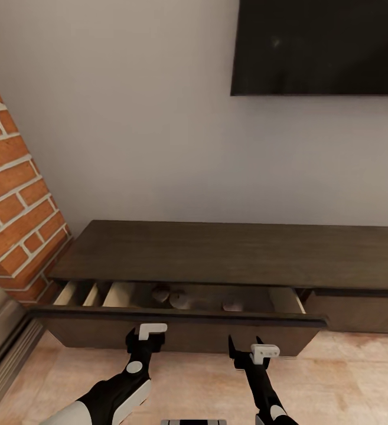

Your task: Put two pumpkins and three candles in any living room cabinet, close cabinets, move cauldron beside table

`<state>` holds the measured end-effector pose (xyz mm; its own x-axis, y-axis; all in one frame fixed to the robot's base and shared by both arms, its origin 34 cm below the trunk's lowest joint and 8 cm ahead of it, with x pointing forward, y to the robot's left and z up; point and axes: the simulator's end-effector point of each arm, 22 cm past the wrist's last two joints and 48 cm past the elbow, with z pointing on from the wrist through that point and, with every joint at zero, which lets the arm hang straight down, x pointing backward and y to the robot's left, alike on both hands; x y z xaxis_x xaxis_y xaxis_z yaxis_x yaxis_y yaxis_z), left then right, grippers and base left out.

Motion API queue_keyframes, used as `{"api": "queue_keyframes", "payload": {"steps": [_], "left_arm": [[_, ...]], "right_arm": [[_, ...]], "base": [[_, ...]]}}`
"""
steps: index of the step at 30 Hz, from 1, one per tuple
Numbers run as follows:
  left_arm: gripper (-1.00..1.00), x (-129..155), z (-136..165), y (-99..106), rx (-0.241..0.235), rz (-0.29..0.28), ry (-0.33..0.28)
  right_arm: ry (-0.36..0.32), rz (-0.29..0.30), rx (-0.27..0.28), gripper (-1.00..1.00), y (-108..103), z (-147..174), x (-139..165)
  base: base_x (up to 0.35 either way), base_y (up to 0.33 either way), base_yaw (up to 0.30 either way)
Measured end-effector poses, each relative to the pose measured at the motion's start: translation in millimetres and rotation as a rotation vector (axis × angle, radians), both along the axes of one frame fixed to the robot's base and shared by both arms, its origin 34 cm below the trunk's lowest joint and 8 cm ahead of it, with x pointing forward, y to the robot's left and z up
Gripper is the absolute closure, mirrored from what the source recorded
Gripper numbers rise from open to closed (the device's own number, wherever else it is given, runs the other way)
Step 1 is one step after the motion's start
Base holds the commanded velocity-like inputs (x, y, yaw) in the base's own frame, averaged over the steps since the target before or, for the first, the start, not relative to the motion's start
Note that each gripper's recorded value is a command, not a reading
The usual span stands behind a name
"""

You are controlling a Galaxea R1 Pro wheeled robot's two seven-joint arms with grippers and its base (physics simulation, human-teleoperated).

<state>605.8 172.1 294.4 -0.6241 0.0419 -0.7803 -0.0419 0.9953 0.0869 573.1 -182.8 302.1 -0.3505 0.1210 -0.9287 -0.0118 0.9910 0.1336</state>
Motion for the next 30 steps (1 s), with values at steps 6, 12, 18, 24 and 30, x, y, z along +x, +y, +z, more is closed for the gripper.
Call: {"api": "queue_keyframes", "payload": {"steps": [6,12,18,24,30], "left_arm": [[-1.00,0.1,0.1,0.4,0.000,0.000,-0.001],[-1.00,0.2,0.2,0.4,0.001,0.000,-0.002],[-1.00,0.8,0.9,0.7,0.003,-0.001,-0.006],[-1.00,1.2,1.3,0.5,0.005,-0.003,-0.008],[-1.00,1.2,1.2,0.5,0.005,-0.004,-0.008]], "right_arm": [[0.000,0.000,0.000,-1.00,0.1,0.0,0.0],[0.000,0.000,0.000,-1.00,0.1,0.0,0.0],[0.000,0.000,0.000,-1.00,0.0,-0.1,0.0],[0.001,0.001,-0.001,-1.00,0.0,-0.4,-0.1],[0.002,0.002,-0.002,-1.00,-0.3,-0.8,-0.4]], "base": [[0.243,0.000,0.000],[0.240,0.000,0.000],[0.193,0.000,0.000],[0.027,0.000,0.000],[0.002,0.000,0.000]]}}
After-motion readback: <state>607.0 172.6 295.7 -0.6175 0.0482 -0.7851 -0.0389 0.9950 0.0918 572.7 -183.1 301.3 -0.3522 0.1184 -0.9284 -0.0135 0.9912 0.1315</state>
